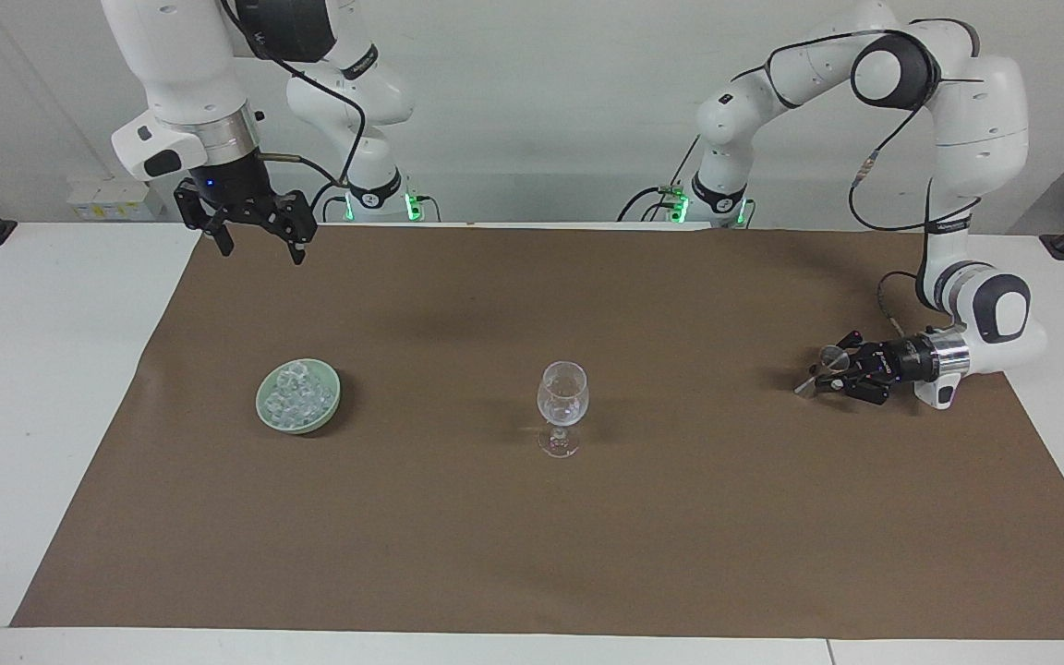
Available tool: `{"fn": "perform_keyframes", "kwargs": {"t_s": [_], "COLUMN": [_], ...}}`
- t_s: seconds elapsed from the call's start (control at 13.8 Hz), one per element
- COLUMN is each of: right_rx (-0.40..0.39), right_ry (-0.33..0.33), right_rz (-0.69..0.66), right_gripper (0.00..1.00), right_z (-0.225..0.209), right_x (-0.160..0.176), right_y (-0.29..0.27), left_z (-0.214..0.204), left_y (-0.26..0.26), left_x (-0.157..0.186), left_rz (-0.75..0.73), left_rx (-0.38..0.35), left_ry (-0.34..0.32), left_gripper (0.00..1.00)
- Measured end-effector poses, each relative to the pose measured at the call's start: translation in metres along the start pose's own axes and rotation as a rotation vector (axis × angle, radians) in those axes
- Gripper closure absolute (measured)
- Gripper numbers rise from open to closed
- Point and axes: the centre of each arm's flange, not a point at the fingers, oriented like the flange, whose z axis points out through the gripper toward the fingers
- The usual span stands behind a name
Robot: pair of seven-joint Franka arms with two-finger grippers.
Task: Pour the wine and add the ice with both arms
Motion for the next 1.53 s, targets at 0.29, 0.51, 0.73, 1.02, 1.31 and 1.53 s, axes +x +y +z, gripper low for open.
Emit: {"fn": "perform_keyframes", "kwargs": {"t_s": [0.29, 0.51, 0.73, 1.02, 1.31, 1.53], "right_rx": [0.002, 0.006, 0.008, 0.01, 0.012, -0.014], "right_ry": [0.012, 0.04, 0.055, 0.057, 0.042, 0.042], "right_rz": [-0.03, -0.052, -0.094, -0.11, -0.128, -0.155], "right_gripper": [0.0, 0.0, 0.0, 0.0, 0.0, 0.0], "right_z": [0.0, 0.014, 0.071, 0.151, 0.213, 0.229], "right_x": [0.002, 0.011, 0.024, 0.016, -0.004, -0.011], "right_y": [0.002, 0.002, 0.009, 0.021, 0.025, 0.025], "left_z": [0.0, -0.006, -0.017, -0.047, -0.071, -0.077], "left_y": [0.0, 0.004, 0.01, 0.016, 0.027, 0.044], "left_x": [0.0, -0.005, -0.013, -0.027, -0.055, -0.096], "left_rz": [0.001, 0.017, 0.043, 0.089, 0.153, 0.238], "left_rx": [0.0, 0.014, 0.031, 0.073, 0.142, 0.212], "left_ry": [0.002, 0.03, 0.075, 0.183, 0.3, 0.382], "left_gripper": [0.54, 0.44, 0.37, 0.14, 0.0, 0.0]}}
